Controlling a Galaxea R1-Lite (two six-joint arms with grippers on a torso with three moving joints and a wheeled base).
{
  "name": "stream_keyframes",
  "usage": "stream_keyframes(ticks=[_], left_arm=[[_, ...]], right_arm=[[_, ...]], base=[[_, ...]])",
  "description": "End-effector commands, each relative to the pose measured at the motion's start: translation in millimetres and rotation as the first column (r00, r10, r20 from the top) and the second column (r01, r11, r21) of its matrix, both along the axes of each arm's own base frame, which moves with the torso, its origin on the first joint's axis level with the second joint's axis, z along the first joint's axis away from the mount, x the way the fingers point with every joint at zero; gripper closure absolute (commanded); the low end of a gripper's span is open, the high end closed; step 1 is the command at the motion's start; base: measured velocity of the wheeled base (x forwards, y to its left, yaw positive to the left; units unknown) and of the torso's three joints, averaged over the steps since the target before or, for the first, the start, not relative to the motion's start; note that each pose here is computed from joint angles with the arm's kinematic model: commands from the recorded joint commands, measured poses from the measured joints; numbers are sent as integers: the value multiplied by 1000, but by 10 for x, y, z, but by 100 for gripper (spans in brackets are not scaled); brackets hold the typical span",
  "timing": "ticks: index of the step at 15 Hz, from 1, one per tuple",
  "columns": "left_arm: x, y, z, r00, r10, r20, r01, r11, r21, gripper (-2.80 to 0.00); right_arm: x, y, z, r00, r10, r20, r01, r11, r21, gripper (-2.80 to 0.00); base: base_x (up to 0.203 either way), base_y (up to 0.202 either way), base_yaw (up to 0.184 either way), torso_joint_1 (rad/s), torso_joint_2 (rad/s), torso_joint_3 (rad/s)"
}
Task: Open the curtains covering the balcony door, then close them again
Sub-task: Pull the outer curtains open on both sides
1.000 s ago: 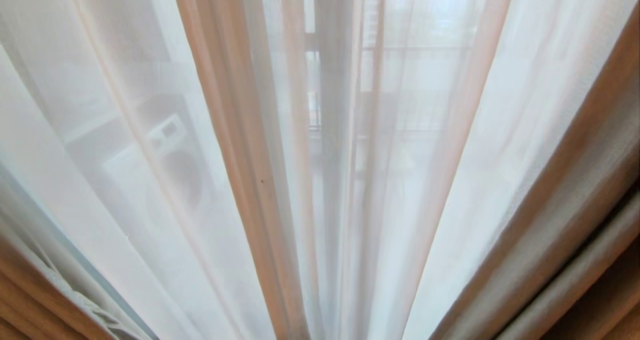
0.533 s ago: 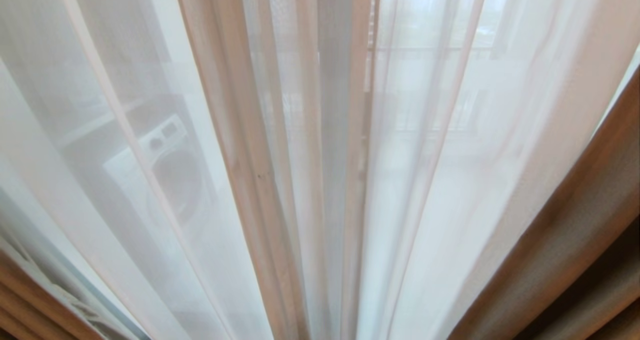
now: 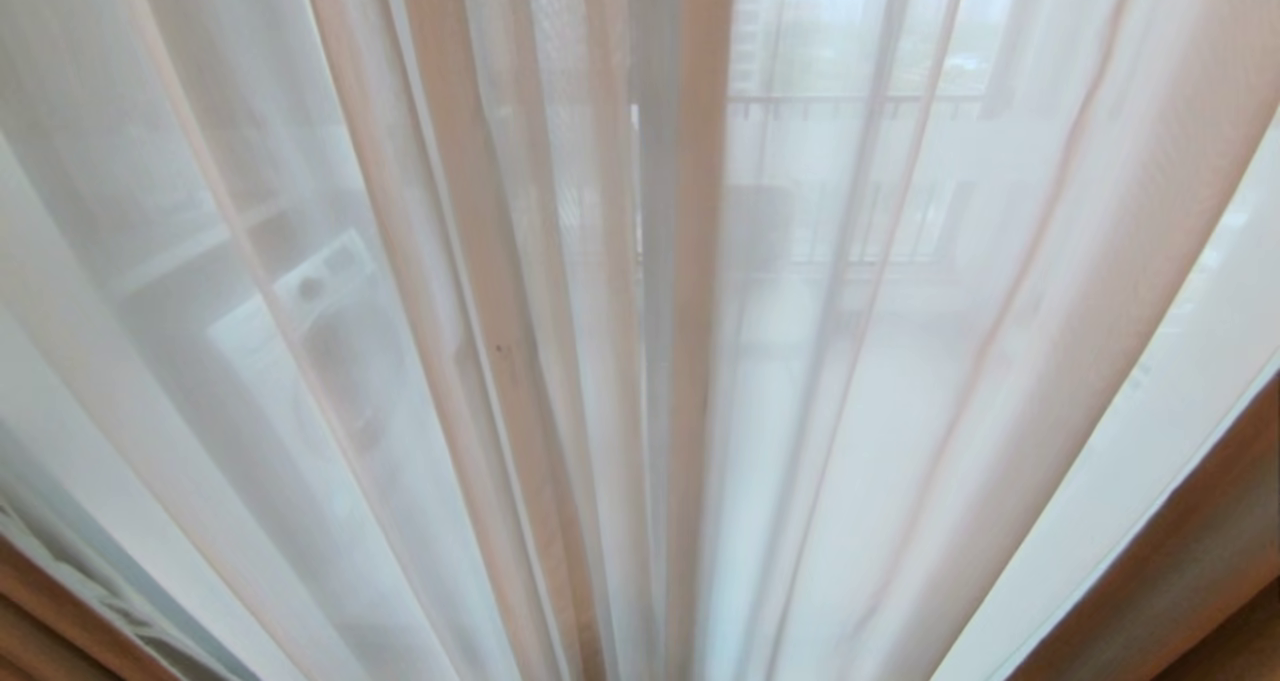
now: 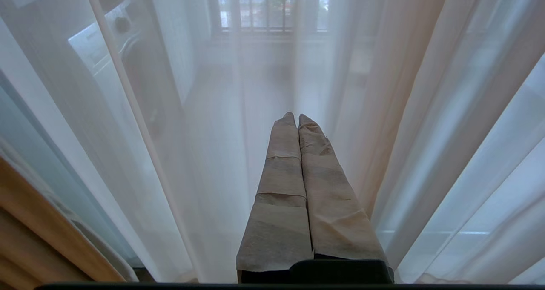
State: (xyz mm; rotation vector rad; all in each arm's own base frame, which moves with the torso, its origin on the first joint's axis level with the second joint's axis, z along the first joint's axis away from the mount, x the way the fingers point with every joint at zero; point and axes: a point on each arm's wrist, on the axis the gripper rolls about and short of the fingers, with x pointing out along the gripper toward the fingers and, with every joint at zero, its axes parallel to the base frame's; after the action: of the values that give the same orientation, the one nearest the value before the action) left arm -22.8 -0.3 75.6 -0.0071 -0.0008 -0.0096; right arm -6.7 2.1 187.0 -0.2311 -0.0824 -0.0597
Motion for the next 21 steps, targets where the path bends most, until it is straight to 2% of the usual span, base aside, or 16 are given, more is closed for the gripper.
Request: stream_keyframes(ticks=[1, 8, 12, 16, 18, 21], left_arm=[[0, 0, 0, 1000, 0, 1, 0, 1000, -1, 0], [0, 0, 0, 1000, 0, 1, 0, 1000, -1, 0], [0, 0, 0, 1000, 0, 1, 0, 1000, -1, 0], [0, 0, 0, 1000, 0, 1, 0, 1000, -1, 0], [0, 0, 0, 1000, 0, 1, 0, 1000, -1, 0], [0, 0, 0, 1000, 0, 1, 0, 1000, -1, 0]], right_arm=[[21, -4, -44, 999, 44, -18, -44, 999, 0, 0], [59, -8, -284, 990, 111, -84, -110, 994, 19, 0], [-26, -9, -628, 986, 132, -100, -130, 991, 32, 0], [-40, -7, -961, 984, 116, -136, -108, 992, 67, 0], [-63, -7, -990, 986, 116, -117, -102, 987, 122, 0], [-144, -18, -1080, 994, 68, -86, -54, 988, 148, 0]], base=[[0, 0, 0, 0, 0, 0], [0, 0, 0, 0, 0, 0], [0, 0, 0, 0, 0, 0], [0, 0, 0, 0, 0, 0], [0, 0, 0, 0, 0, 0], [0, 0, 0, 0, 0, 0]])
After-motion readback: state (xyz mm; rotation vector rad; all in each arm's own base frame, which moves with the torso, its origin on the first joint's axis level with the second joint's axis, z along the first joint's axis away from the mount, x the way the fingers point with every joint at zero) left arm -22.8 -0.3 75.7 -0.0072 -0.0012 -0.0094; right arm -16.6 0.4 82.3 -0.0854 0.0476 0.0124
